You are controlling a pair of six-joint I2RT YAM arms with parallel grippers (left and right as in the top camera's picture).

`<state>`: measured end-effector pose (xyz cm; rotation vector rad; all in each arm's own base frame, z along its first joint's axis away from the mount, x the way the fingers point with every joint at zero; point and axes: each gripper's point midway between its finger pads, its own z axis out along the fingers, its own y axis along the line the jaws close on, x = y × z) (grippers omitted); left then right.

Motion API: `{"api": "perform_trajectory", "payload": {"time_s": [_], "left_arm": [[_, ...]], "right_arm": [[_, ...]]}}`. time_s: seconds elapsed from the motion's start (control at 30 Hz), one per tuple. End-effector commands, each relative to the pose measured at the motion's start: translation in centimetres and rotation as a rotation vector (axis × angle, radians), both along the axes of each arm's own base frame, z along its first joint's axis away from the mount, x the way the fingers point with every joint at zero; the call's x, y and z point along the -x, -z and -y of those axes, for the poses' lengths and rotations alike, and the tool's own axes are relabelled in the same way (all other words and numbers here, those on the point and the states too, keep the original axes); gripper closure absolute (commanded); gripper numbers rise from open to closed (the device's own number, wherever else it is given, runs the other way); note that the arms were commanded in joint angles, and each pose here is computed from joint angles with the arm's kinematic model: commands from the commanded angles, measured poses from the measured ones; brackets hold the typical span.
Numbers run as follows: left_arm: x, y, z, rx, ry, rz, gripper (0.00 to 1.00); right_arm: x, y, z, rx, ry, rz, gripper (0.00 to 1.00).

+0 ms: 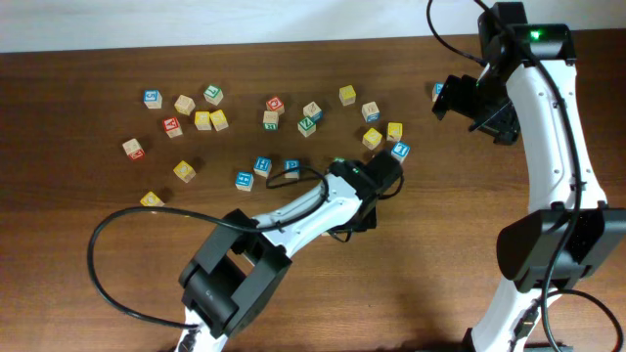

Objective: Spell out ICRA
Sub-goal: 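Carry the red A block right of the R block and release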

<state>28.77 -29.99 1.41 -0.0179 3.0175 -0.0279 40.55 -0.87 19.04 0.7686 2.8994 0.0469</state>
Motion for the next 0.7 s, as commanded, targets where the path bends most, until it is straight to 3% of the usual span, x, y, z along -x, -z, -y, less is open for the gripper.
{"api": "perform_trajectory", "payload": {"time_s": [0.0, 0.67], "left_arm": [[-0.2, 0.6, -0.3, -0.013, -0.044, 0.012, 0.76], [-0.4, 0.5, -1.5, -0.074, -0.048, 0.034, 0.76]], "right_arm": [[0.1, -0.8, 0.4, 0.008, 0.015, 0.022, 0.02], [0.1, -0.8, 0.4, 0.008, 0.015, 0.022, 0.02]]}}
